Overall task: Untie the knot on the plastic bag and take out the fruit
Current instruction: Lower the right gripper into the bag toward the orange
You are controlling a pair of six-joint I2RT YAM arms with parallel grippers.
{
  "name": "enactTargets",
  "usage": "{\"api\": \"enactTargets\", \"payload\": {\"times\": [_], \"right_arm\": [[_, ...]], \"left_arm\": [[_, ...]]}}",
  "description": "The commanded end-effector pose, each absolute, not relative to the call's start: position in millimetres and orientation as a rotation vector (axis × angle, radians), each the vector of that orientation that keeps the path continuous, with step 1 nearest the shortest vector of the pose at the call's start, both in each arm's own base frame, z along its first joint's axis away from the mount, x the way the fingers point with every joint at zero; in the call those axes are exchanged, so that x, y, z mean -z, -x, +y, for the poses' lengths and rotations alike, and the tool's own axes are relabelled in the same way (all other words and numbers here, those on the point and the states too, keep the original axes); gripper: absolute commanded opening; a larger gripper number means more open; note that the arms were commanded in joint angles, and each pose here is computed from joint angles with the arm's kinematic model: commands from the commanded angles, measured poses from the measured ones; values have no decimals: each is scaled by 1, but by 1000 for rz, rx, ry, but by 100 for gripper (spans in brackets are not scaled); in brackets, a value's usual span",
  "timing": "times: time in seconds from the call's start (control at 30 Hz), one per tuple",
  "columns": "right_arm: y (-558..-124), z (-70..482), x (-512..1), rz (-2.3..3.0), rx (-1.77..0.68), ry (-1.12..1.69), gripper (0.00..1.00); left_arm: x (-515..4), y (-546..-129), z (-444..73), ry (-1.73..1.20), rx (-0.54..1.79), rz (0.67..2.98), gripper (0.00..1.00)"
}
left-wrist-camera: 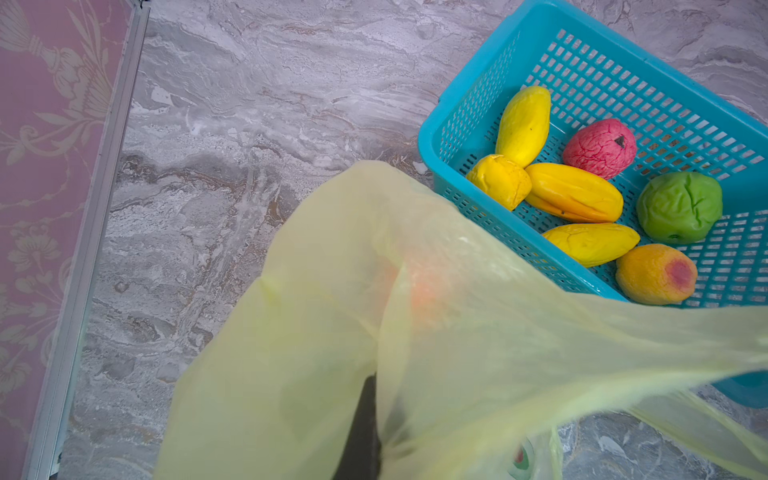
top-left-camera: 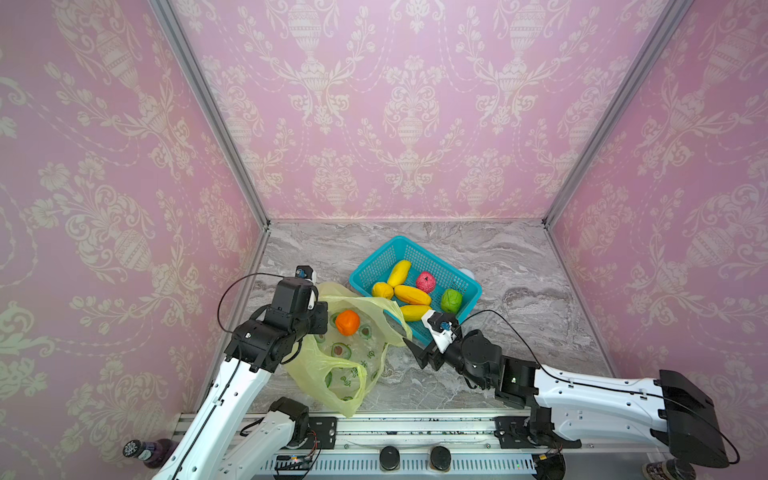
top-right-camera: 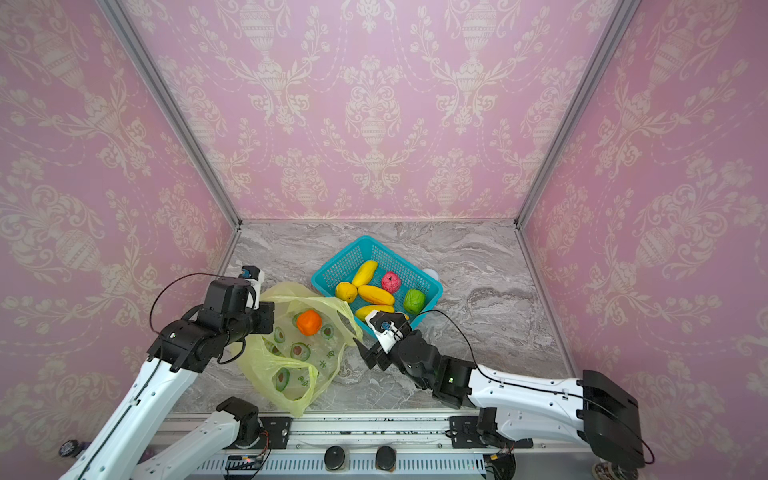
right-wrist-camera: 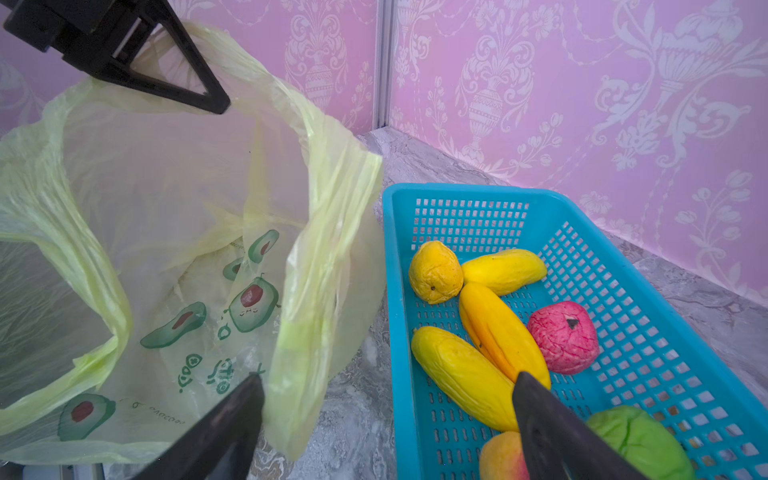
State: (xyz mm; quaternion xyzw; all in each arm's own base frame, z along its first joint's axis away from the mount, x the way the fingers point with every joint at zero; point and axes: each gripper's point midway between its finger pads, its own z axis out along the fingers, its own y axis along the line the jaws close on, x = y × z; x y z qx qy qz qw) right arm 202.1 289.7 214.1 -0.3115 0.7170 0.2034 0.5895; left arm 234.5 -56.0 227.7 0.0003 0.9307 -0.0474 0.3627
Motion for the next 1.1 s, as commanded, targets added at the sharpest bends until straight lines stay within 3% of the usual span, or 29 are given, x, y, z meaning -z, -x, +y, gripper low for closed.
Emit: {"api": "enactTargets", "payload": {"times": [0.0, 0.1, 0.27, 0.43, 0.7, 1.07], "right_arm": [[-190, 283, -237, 1640, -538, 737, 72], [-166, 295, -269, 1552, -600, 795, 58], [-124, 344, -301, 1449, -709, 949, 52], [-113, 407, -285, 1469, -785, 1070, 46], [-171, 450, -216, 1669, -711, 1005, 31], [-219, 463, -144, 1826, -513, 949, 26]], "left_arm": [[-228, -233, -60, -10, 144, 2391, 0], [-228, -232, -60, -8, 146, 2389, 0], [-227, -233, -60, -9, 145, 2394, 0], [-226, -232, -60, -10, 146, 2395, 0], [-227, -232, -60, -13, 150, 2391, 0], [-227, -232, -61, -15, 151, 2392, 0]]}}
